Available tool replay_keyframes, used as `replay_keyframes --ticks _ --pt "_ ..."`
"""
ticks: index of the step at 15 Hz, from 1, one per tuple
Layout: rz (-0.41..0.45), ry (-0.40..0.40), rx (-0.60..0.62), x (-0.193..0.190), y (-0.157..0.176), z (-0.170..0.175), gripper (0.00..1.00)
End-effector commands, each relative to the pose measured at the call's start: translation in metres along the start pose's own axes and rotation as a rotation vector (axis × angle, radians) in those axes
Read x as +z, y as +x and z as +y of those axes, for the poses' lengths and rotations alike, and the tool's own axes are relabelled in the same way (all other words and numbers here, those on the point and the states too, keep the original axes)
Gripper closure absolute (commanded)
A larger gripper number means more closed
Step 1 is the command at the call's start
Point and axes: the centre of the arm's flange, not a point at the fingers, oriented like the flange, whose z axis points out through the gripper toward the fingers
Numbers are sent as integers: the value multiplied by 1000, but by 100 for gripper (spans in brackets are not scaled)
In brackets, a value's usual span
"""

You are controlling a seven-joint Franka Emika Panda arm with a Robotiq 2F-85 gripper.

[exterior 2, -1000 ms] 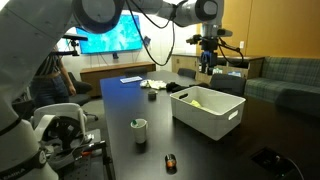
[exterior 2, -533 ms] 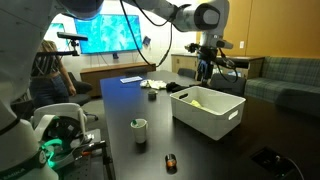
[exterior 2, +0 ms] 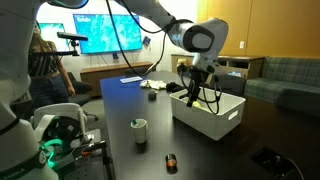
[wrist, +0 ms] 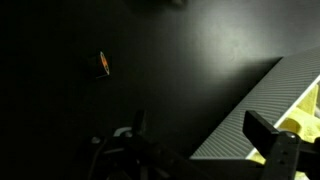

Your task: Put the towels into the basket and the marker and tape into the mug

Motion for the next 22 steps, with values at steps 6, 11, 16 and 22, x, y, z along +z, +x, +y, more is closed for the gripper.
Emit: replay_keyframes --ticks 6,11,16,22 --pt "-109 30 90 91 -100 105 0" --pt "-166 46 124 139 -124 133 0" --pt "-181 127 205 163 -129 143 0" --pt "-212 253 440 173 -112 147 0"
